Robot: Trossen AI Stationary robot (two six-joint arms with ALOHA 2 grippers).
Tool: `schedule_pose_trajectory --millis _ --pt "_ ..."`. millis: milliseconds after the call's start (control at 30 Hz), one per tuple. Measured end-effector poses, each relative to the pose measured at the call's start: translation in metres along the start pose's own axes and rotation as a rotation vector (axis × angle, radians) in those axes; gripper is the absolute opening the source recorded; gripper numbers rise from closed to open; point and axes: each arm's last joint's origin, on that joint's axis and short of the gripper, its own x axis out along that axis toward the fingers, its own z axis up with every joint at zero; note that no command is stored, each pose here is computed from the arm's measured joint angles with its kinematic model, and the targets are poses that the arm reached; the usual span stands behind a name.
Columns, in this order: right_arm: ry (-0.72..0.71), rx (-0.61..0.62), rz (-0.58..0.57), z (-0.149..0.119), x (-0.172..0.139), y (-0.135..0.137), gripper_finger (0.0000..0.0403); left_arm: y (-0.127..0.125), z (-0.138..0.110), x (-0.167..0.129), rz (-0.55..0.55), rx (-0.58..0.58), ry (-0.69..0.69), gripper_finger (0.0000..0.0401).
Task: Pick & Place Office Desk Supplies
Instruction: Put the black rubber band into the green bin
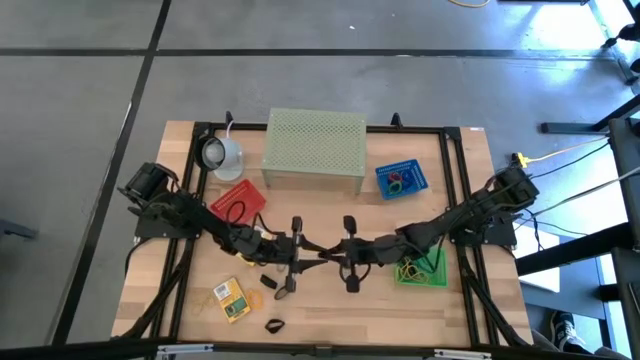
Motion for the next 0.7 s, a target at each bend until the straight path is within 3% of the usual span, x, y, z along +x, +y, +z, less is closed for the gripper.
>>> schedule_pose_trajectory --millis 167,300,433,600,700 --pt "0.113 0.066 -0.109 0.011 -0.023 -0.011 0.0008 0.0 0.0 0.0 0.0 -0.012 -0.004 0.0159" --pt "0.221 0.148 -0.157 0.016 -0.049 -0.013 0.0008 0.0 0.0 0.0 -0.001 -0.011 -0.002 0.0175" --pt "0.311 0.234 -0.126 0.016 -0.075 -0.003 0.0008 -0.001 0.0 0.0 -0.003 -0.012 -0.003 0.0177" --pt "0.5 0.361 0.031 0.007 -0.107 0.023 0.0008 -0.002 0.0 -0.001 -0.007 -0.016 -0.002 0.0174" --pt "0.612 0.394 0.012 -0.005 -0.124 0.036 0.0008 -0.003 0.001 -0.001 -0.011 -0.033 -0.002 0.0176"
